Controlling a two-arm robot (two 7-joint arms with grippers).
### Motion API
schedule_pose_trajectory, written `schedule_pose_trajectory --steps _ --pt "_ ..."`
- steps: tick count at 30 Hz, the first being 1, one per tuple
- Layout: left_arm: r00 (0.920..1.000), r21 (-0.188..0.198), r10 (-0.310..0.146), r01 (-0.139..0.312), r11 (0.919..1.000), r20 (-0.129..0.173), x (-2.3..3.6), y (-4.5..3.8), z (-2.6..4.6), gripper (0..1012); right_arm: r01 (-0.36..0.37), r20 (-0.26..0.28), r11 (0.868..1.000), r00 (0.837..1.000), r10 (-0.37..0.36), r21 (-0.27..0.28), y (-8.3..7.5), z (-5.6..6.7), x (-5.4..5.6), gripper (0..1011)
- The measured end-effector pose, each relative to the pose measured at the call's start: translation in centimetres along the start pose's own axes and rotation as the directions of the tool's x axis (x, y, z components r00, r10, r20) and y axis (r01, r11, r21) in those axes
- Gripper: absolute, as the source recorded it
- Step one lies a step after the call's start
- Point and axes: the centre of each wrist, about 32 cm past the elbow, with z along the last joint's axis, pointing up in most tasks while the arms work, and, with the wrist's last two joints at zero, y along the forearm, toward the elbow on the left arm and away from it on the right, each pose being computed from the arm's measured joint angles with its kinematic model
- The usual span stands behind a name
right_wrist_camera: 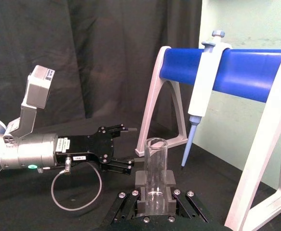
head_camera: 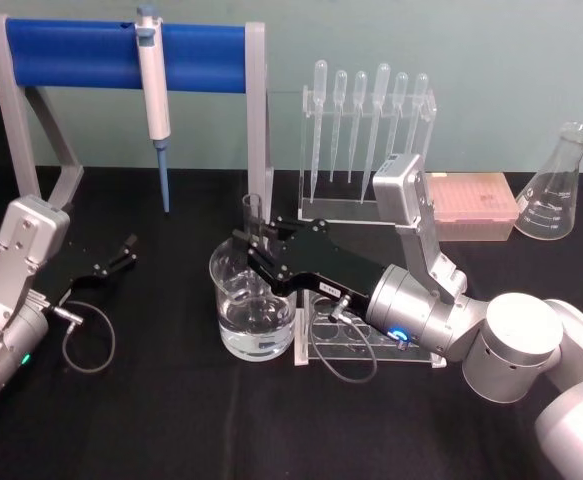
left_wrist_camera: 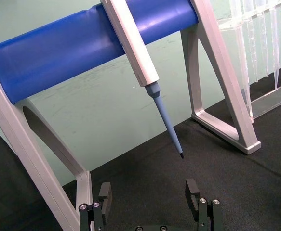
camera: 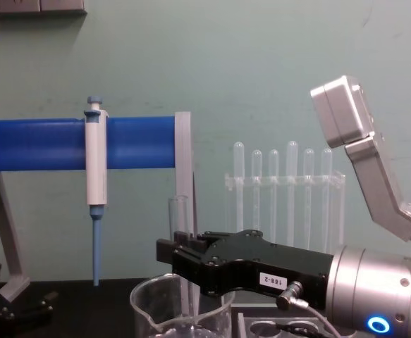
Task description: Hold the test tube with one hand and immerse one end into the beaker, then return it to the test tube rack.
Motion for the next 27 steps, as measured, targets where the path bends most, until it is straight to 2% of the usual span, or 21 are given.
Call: schedule_pose_trajectory --steps 27 --pt "1.0 0.0 0.0 0.0 1.0 0.0 0.0 0.0 0.0 1000 0.002 -0.002 1.0 1.0 -0.002 0.001 0.01 -0.08 0.05 224"
